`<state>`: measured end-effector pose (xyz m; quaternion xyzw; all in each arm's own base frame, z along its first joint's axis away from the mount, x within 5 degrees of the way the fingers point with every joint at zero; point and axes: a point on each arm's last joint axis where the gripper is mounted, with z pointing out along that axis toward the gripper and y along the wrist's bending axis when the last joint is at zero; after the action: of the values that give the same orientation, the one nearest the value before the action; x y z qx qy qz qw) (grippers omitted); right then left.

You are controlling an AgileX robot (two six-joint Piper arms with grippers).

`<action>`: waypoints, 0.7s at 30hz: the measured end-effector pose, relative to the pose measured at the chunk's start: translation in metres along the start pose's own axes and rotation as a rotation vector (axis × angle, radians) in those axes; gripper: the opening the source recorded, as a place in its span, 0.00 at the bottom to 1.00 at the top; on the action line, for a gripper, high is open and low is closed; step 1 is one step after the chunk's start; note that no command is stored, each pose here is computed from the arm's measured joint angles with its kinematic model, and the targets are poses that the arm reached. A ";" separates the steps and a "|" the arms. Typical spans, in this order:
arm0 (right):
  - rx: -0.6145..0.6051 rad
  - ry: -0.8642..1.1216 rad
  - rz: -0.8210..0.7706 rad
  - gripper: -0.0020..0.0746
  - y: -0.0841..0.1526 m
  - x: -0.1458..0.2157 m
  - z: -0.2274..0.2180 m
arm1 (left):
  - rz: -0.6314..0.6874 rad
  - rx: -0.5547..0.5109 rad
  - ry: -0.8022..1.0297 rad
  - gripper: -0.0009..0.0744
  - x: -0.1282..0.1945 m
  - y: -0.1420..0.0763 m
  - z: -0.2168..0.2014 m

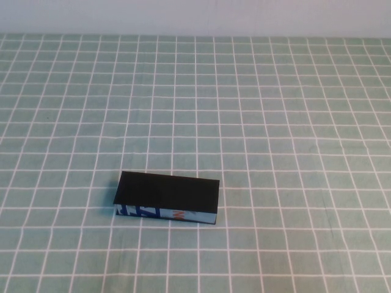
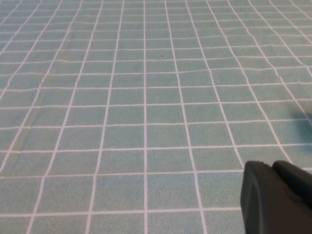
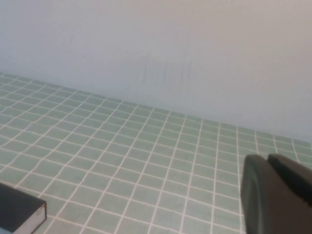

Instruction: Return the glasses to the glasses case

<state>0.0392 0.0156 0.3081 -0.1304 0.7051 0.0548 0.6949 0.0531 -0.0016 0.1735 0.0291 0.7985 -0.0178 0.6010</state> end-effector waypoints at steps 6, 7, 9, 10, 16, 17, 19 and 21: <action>0.019 0.006 0.028 0.01 0.004 0.045 0.001 | 0.000 0.000 0.000 0.01 0.000 0.000 0.000; 0.021 0.022 0.031 0.01 0.004 0.058 0.004 | 0.000 0.000 0.000 0.01 0.000 0.000 0.000; 0.027 0.060 0.035 0.01 0.006 0.082 0.009 | 0.000 0.000 0.000 0.01 0.000 0.000 0.000; 0.036 0.080 0.034 0.01 0.006 0.096 0.013 | 0.000 0.000 0.000 0.01 0.000 0.000 0.000; 0.110 0.084 0.044 0.01 0.002 0.119 0.018 | 0.001 -0.001 0.000 0.01 0.000 0.000 0.000; 0.128 0.069 0.044 0.01 0.001 0.118 0.018 | 0.001 -0.001 0.000 0.01 0.000 0.000 0.000; 0.156 0.056 0.044 0.01 -0.001 0.116 0.018 | 0.001 -0.001 0.000 0.01 0.000 0.000 0.000; 0.177 0.062 0.053 0.01 -0.002 0.117 0.017 | 0.001 -0.001 0.000 0.01 0.000 0.000 0.000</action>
<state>0.0564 0.0059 0.1915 -0.0512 0.7315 0.0064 0.6799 0.0531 -0.0015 0.1735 0.0296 0.7985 -0.0172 0.6010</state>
